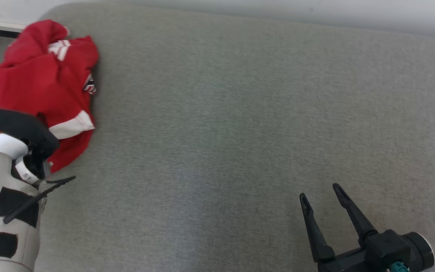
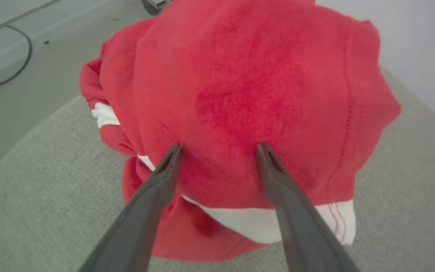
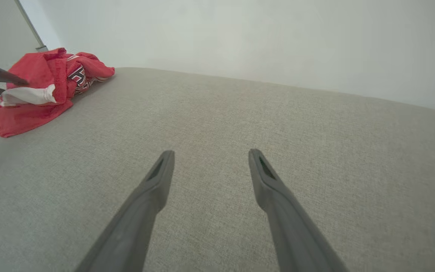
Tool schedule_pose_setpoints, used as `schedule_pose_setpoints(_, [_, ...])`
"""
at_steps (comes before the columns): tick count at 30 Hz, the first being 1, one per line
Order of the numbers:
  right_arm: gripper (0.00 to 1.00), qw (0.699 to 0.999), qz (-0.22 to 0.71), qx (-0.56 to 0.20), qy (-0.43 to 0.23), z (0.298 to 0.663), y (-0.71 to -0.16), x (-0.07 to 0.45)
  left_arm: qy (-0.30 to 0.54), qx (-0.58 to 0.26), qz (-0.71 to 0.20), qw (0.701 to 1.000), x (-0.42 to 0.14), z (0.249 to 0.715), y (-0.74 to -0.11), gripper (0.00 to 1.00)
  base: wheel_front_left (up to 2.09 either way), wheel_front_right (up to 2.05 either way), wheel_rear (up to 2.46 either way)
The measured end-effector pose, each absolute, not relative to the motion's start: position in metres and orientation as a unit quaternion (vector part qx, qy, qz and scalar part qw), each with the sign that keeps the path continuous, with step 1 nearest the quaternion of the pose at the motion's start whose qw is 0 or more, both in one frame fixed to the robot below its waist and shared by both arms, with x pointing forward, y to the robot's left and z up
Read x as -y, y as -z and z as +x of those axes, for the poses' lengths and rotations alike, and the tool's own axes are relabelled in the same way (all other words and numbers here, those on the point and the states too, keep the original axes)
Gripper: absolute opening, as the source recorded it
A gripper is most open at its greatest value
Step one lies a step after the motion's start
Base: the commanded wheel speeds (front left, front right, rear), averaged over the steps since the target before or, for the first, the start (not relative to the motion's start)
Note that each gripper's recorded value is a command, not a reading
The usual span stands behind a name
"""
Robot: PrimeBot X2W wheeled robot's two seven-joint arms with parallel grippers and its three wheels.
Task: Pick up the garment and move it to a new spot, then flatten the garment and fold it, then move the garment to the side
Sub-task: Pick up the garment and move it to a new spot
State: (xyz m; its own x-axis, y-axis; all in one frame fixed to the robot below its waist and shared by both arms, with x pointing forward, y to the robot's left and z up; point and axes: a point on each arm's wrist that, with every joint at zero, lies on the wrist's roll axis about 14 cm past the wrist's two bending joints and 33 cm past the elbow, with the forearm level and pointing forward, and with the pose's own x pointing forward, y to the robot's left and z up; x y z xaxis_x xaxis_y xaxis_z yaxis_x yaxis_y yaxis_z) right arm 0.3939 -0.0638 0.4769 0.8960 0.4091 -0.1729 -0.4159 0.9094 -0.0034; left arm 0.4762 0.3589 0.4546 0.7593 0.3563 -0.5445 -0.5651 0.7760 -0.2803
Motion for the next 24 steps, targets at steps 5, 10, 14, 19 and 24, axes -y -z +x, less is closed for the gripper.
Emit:
schedule_pose_setpoints(5, [1.0,0.976,-0.011,-0.11,-0.188,0.389,-0.462,0.08,-0.243,-0.295,-0.201,0.902,-0.342,0.486,-0.421,0.16,0.0,0.0,0.0])
schedule_pose_setpoints(10, [1.0,0.977,0.001,-0.117,-0.178,0.384,-0.458,0.086,-0.229,-0.313,-0.183,0.903,-0.334,0.494,-0.417,0.0,0.0,0.0,0.0])
schedule_pose_setpoints(14, [1.0,0.977,0.012,-0.11,-0.181,0.38,-0.461,0.083,-0.226,-0.307,-0.171,0.909,-0.342,0.493,-0.433,0.0,0.0,0.0,0.0])
schedule_pose_setpoints(19, [1.0,0.978,0.032,-0.086,-0.188,0.378,-0.473,0.078,-0.22,-0.277,-0.15,0.923,-0.358,0.493,-0.474,0.0,0.0,0.0,0.0])
schedule_pose_setpoints(24, [1.0,0.977,0.056,-0.067,-0.197,0.369,-0.482,0.071,-0.202,-0.219,-0.123,0.946,-0.369,0.495,-0.54,0.0,0.0,0.0,0.0])
